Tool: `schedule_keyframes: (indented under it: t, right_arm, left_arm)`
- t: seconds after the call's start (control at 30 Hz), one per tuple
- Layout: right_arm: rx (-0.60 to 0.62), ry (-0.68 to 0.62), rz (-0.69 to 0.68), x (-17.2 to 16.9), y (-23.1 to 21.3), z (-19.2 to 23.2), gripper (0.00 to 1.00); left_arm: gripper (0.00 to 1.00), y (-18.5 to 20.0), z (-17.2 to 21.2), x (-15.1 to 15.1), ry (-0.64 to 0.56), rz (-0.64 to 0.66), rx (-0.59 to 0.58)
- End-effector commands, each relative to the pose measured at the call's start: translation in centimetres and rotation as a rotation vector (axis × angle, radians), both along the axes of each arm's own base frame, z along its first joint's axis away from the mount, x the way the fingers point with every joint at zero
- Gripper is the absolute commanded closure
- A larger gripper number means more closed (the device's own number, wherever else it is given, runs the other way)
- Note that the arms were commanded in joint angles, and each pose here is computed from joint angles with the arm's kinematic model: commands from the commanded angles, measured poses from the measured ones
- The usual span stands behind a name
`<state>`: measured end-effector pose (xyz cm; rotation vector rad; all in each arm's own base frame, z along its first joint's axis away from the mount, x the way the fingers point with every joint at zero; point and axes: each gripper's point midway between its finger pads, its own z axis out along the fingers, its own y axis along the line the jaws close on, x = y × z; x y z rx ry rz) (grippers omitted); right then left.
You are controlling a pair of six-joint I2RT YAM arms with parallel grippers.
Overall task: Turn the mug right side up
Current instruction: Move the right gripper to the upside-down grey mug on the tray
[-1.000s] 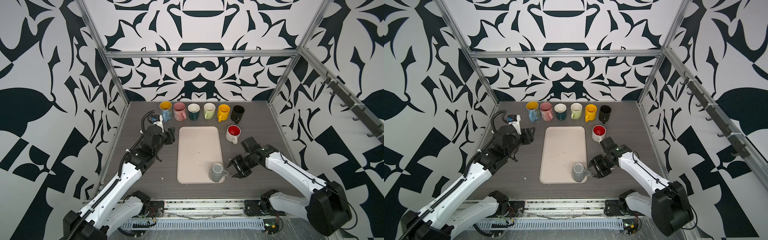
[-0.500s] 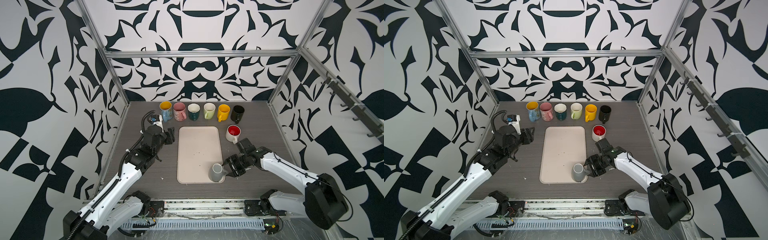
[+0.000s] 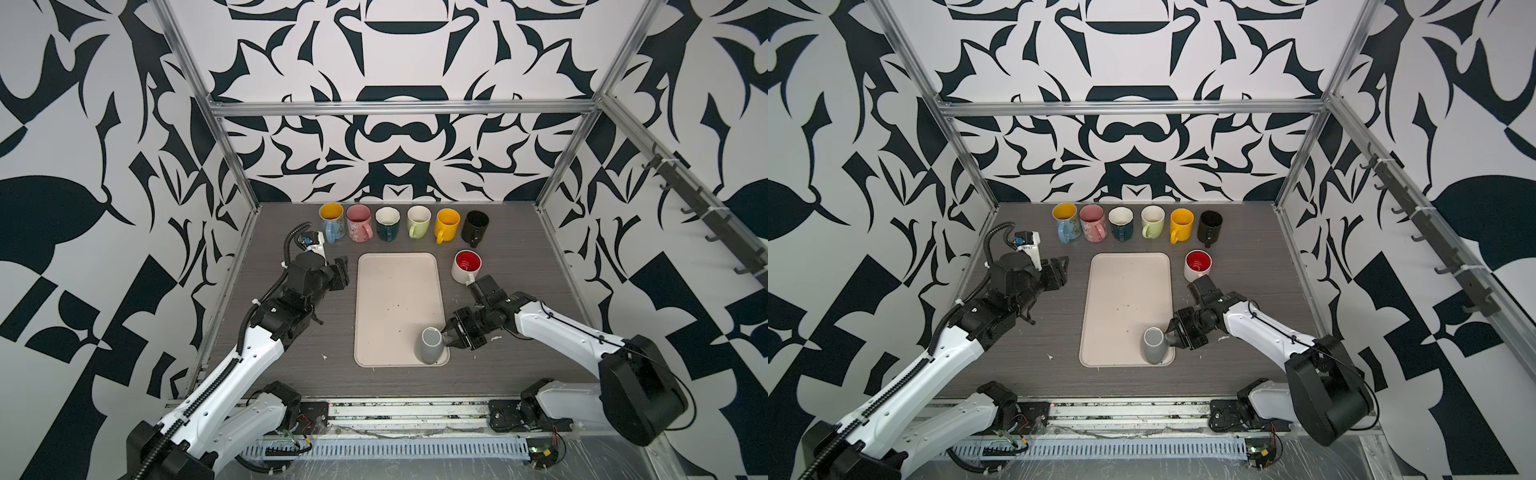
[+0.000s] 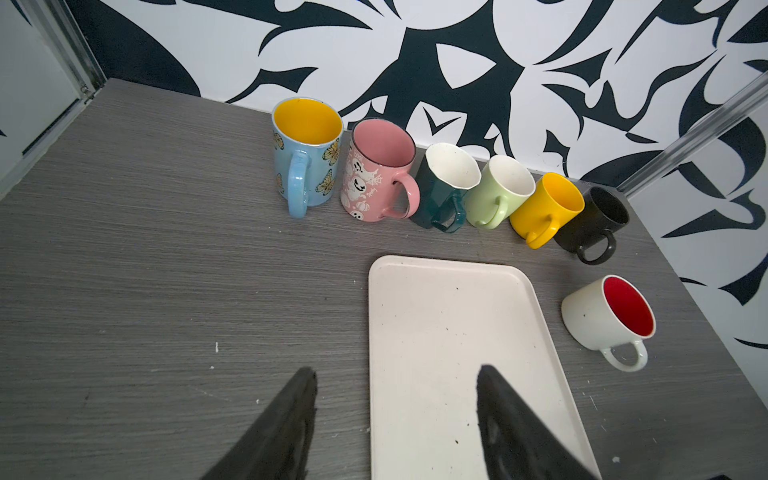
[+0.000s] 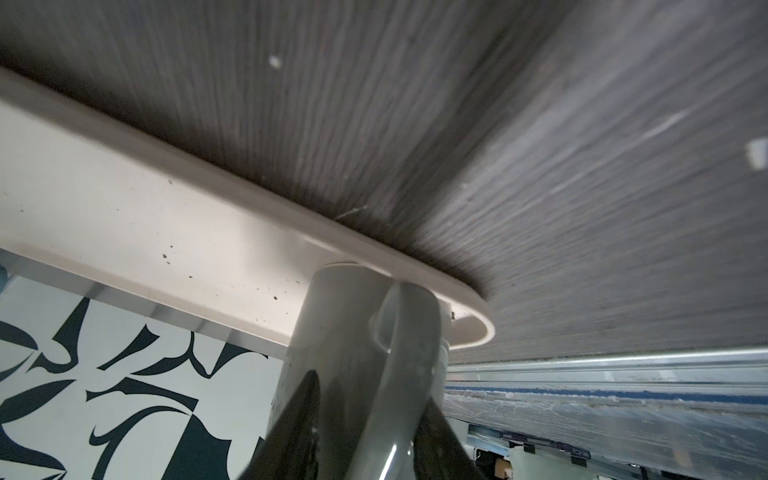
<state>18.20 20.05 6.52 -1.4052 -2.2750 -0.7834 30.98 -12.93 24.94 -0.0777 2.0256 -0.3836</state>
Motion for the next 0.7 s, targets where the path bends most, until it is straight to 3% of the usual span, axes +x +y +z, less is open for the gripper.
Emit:
schedule_keyframes:
  t: [0.0,0.33,0.67]
  right_arm:
    - [0.029,-0.024,0.01,0.94,0.86,0.89,0.64]
    - [0.04,-0.019,0.027,1.44,1.39,0.87,0.71]
    - [0.053,-0.029,0.035,1.9,1.77,1.35,0.71]
  left_arm:
    - [0.35,0.81,-0.67,-0.33,0.015,0.026,0.018]
    - [0.35,1.01,-0.95,-0.31,0.019,0.034,0.031]
    - [0.35,1.07,-1.12,-0.22,0.022,0.037,0.039]
